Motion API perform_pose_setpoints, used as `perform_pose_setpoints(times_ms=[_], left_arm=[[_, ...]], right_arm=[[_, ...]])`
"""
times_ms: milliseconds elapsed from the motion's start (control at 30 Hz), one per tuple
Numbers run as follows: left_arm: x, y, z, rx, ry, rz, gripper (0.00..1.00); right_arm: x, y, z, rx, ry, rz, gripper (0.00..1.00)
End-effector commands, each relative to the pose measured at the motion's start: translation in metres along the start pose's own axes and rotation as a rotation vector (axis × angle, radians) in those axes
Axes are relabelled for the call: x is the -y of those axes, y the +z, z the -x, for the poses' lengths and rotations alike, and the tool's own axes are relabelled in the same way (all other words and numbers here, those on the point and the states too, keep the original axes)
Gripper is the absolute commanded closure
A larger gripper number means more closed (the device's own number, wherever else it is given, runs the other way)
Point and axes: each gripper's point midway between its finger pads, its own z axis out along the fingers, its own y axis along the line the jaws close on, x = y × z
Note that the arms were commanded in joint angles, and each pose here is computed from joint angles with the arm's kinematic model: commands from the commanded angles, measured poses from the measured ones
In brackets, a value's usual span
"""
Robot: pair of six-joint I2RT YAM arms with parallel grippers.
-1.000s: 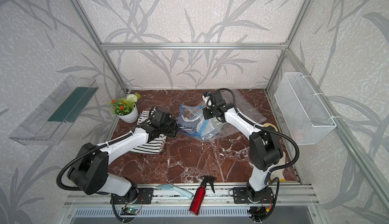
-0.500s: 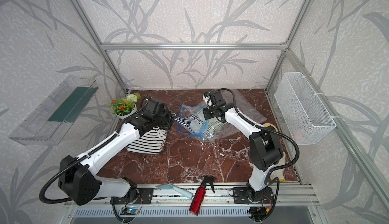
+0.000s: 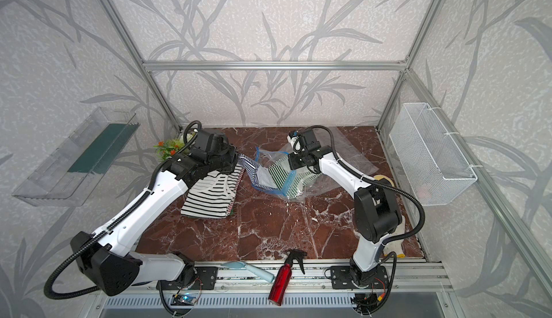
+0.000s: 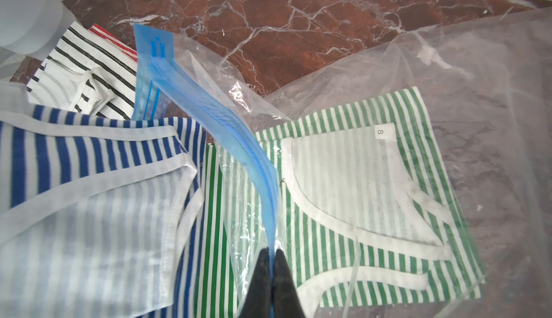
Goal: Take the tank top out of the vacuum bag
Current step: Take out the tank top from the vacuum bag, then place the tank top on the tank top.
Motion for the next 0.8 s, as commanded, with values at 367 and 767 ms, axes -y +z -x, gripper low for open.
perform_pose_setpoints(times_ms=[367,767], left_arm=[[0.057,-0.037,0.035,0.133,0.065,-0.085,1.00],[0.081,-0.052,0.056,0.198,0.087,-0.120,1.00]], right_arm=[[0.000,-0.008,0.008,0.008,0.000,0.012,1.00],[0.001,-0.014,0.009,0.017,0.005,0.013,1.00]])
